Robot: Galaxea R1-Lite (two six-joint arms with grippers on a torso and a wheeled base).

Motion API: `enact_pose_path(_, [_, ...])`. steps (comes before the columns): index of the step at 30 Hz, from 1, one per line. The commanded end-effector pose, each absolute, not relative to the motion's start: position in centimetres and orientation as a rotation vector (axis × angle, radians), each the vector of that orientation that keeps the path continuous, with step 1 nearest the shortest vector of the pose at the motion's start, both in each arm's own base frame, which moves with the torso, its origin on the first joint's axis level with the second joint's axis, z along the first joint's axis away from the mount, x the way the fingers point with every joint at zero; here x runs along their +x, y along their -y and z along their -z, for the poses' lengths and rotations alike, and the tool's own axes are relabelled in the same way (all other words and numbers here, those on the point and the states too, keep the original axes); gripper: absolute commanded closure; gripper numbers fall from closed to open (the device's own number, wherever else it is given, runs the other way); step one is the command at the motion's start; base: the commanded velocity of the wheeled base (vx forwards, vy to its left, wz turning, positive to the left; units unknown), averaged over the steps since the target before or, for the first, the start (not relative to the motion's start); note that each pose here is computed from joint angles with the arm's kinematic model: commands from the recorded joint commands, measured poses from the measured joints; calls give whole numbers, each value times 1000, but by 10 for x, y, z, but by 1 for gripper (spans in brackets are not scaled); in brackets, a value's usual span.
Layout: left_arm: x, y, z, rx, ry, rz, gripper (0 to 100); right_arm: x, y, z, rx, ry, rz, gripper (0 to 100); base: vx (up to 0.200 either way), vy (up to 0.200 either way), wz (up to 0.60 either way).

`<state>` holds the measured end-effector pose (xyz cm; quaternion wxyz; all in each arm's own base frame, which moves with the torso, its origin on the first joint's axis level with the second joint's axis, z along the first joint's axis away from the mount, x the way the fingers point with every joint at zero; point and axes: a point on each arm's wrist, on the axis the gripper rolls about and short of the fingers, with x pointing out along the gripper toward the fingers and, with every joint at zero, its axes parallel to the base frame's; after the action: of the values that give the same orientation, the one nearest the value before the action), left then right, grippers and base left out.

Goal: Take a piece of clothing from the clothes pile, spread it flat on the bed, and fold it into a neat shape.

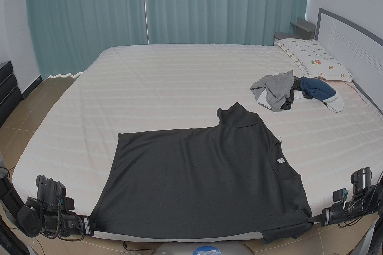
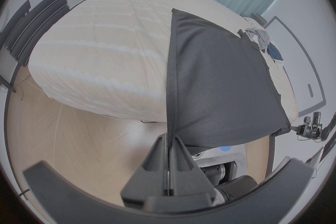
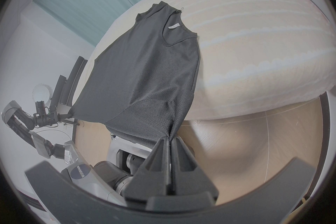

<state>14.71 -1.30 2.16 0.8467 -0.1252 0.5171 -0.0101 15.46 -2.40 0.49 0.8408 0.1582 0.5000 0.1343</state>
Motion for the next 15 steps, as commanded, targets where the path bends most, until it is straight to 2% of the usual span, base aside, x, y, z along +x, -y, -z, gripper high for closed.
enact_pose_path(1, [138,12,-30,-240,-1057,30,100,147,21,-14,314,-1028,-292,100,0,0,0])
enact_pose_path(15, [121,19,-36,-173,-1107,62,100,131,17,-23,308,-1063,-310,100,0,0,0])
